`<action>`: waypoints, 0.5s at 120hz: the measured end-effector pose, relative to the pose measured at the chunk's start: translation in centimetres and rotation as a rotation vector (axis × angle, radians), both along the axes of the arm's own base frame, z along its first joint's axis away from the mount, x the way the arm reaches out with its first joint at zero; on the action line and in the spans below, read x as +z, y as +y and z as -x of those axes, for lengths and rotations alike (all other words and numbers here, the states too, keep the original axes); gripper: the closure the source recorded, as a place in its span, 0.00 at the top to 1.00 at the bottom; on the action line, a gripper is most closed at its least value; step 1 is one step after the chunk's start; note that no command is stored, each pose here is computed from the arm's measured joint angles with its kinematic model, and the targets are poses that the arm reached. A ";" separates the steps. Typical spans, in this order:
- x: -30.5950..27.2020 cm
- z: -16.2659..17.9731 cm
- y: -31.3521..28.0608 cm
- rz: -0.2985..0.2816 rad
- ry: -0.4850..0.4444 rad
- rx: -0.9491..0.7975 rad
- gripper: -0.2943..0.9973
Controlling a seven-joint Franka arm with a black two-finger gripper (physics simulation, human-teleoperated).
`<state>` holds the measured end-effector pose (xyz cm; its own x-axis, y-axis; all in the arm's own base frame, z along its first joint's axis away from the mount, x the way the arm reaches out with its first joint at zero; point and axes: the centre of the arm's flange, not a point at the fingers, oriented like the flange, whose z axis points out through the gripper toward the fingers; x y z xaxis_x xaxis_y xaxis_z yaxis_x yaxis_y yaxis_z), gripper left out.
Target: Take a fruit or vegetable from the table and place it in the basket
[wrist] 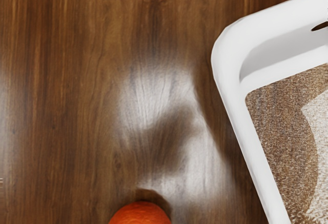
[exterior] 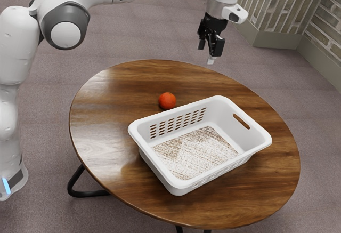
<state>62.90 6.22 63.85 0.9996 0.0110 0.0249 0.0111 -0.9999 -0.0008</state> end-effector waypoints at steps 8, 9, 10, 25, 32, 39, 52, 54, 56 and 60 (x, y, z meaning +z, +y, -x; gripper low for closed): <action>0.1 0.0 0.0 -0.001 -0.002 -0.006 0.77; 0.1 0.0 0.0 0.000 -0.002 -0.007 0.77; 0.1 0.0 0.0 0.000 -0.002 -0.007 0.77; 0.0 0.0 0.3 0.011 -0.004 -0.011 0.77; 0.1 0.1 1.3 0.034 -0.009 0.008 0.77; 0.1 0.3 2.7 0.057 -0.014 0.037 0.77; -0.9 0.3 5.6 0.076 -0.028 0.103 0.77; -1.5 0.3 5.9 0.079 -0.020 0.112 0.77; -2.2 0.4 6.4 0.082 -0.009 0.126 0.77; -3.1 1.2 7.9 0.088 0.008 0.163 0.77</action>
